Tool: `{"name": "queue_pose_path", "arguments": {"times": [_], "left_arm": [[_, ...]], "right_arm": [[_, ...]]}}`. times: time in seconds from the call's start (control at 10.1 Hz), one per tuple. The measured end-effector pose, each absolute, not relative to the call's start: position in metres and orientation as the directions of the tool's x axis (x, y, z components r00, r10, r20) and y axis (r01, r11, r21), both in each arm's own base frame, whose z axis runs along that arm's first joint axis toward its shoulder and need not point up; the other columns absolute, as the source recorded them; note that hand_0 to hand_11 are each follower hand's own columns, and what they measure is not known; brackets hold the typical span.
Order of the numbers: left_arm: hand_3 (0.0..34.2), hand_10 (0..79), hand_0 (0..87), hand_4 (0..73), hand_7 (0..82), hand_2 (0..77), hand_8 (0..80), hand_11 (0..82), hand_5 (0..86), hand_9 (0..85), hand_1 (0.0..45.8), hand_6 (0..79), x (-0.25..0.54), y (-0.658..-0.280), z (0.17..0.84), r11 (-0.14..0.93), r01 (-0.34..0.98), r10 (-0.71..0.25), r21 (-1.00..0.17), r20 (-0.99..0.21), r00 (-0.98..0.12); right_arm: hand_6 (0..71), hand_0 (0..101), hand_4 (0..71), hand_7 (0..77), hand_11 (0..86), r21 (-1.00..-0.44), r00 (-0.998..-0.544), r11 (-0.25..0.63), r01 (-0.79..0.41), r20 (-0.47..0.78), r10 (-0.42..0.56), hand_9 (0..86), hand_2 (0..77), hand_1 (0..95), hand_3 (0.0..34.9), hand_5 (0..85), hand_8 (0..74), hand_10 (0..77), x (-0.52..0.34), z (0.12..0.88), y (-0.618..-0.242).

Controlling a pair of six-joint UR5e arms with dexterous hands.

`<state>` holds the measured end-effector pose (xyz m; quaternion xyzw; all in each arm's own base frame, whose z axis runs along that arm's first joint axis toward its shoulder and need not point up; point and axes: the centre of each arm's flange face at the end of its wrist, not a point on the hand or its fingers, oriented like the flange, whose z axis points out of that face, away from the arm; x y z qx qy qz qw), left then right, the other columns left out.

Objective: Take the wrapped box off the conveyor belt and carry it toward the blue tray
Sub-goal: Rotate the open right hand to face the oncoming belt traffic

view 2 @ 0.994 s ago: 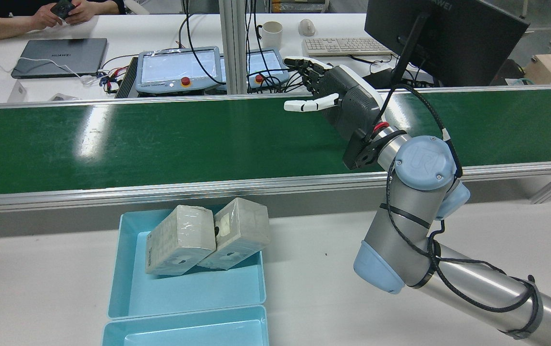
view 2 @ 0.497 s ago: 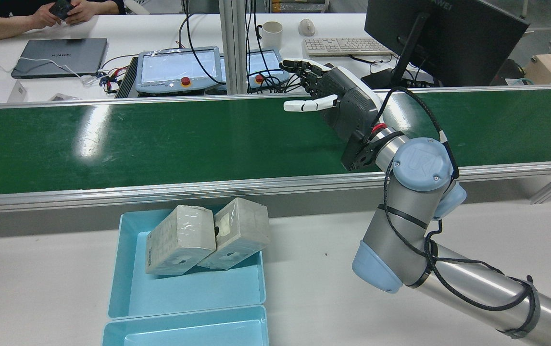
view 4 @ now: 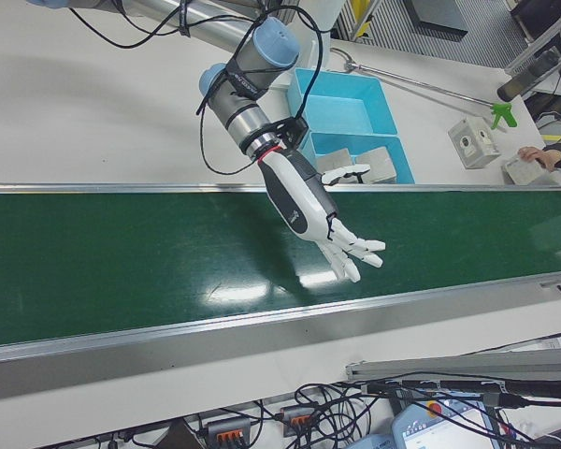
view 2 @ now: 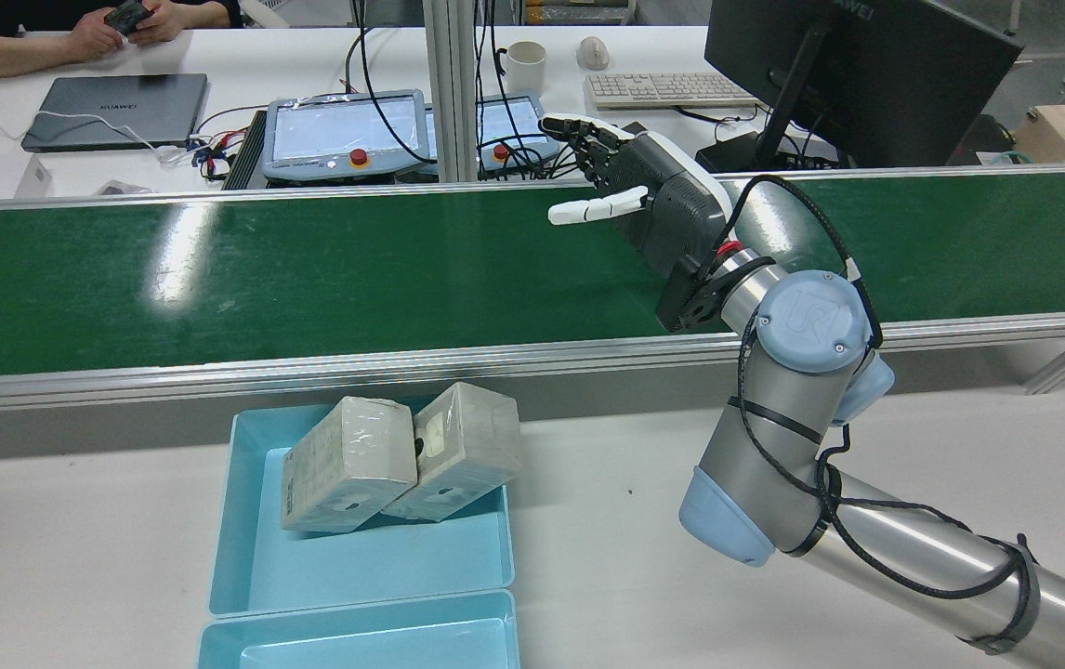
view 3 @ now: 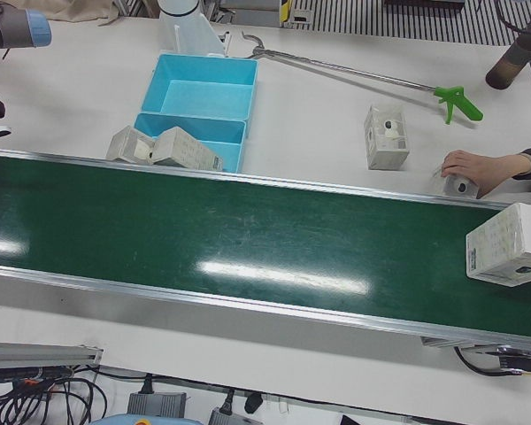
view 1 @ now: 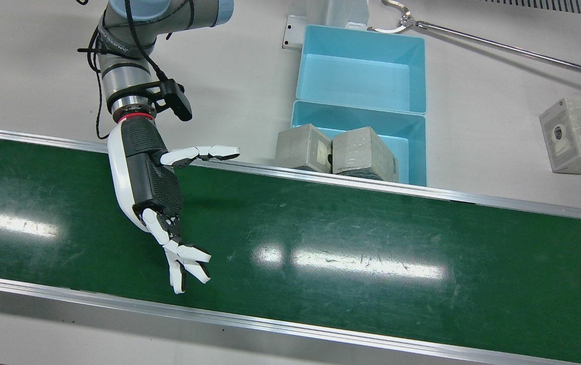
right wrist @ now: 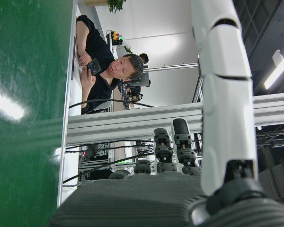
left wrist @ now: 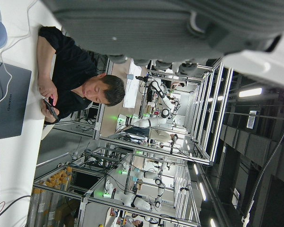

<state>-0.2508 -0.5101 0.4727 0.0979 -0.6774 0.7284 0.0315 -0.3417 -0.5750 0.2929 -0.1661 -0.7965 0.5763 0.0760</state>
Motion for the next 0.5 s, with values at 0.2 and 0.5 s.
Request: {"name": "queue_pose_path", "arguments": {"times": [0.2, 0.5], "left_arm": [[0.0, 0.5, 0.0, 0.0, 0.0, 0.5, 0.5, 0.5, 1.1, 0.0, 0.0, 0.5, -0.2508, -0.5101, 0.4727, -0.08, -0.179, -0.087, -0.981, 0.185, -0.979], [0.0, 0.0, 0.0, 0.0, 0.5, 1.1, 0.5, 0.5, 1.1, 0.0, 0.0, 0.5, -0.2508, -0.5101, 0.4728, -0.08, -0.179, -0.087, -0.981, 0.185, -0.979]], "right_arm": [[6.0, 50, 11.5, 7.1, 0.5, -0.943, -0.933, 0.282, 0.176, -0.069, 0.352, 4.9, 12.5, 18.0, 0.0, 21.8, 1.6, 0.0, -0.3428, 0.2927, -0.5748], [6.5, 50, 12.0, 7.1, 0.5, -0.941, -0.933, 0.286, 0.179, -0.07, 0.354, 4.9, 12.0, 16.9, 0.0, 22.9, 2.2, 0.0, -0.3446, 0.2909, -0.5743]]}}
